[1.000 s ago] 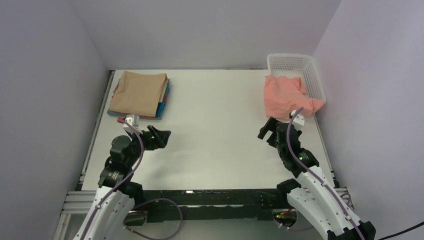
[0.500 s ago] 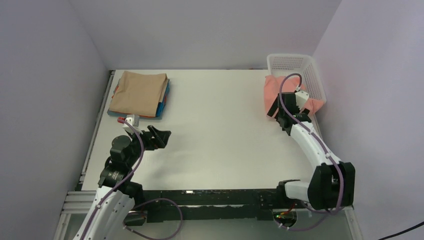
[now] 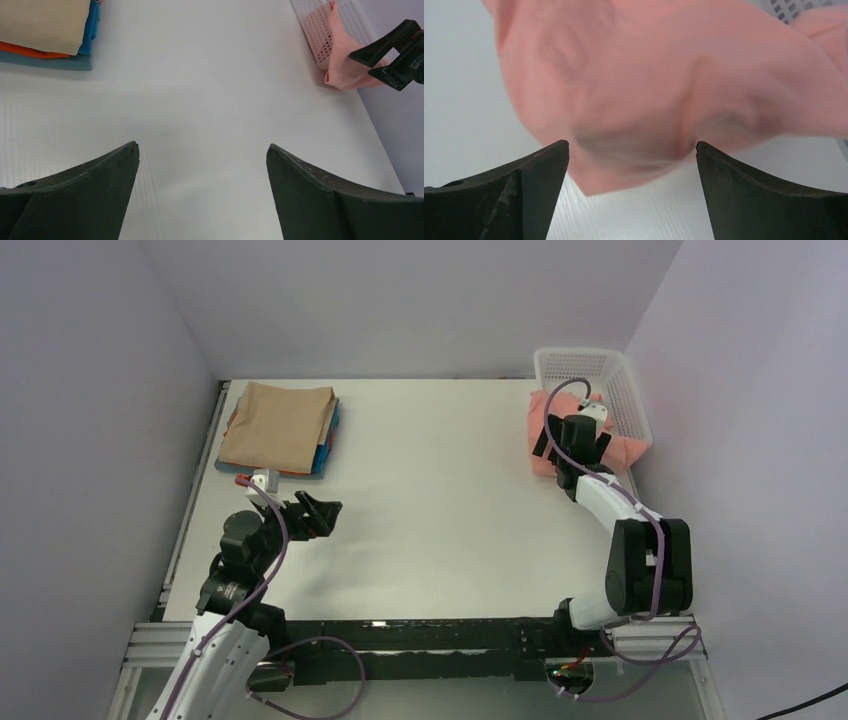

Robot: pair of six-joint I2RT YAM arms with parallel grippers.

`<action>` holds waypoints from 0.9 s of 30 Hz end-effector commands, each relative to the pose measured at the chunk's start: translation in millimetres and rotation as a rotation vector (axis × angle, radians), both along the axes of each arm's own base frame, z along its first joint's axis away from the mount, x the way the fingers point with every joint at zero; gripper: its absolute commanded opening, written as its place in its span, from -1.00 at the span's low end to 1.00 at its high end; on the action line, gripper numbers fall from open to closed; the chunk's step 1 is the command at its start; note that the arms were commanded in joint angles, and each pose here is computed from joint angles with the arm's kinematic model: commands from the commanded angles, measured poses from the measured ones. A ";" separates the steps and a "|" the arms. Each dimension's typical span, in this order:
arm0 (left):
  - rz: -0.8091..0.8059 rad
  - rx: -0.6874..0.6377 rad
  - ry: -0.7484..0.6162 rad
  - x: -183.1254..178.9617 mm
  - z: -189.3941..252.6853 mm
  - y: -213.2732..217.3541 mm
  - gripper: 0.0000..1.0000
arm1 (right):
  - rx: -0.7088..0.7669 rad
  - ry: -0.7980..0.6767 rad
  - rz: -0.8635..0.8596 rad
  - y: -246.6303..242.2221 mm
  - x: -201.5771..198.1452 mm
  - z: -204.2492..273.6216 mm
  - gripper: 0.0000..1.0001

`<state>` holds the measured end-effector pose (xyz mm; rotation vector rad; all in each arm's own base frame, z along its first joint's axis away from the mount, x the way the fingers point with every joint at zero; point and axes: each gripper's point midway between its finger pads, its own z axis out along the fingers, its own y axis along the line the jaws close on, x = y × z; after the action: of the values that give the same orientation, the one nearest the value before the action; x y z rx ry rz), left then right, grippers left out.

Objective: Fold and stack the t-shirts
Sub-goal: Grab crumpled tshirt from bin with the right arm

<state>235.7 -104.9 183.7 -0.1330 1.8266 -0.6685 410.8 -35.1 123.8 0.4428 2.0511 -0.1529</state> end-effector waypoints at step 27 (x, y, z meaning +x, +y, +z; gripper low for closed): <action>0.037 0.036 -0.007 6.6 0.5 6.9 0.99 | 0.057 -0.154 -0.044 -21.8 12.5 75.9 -1.00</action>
<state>239.1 -98.8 174.3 -0.1532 1.8579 -0.6195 412.8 -48.7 115.7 0.5003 2.0691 -0.0904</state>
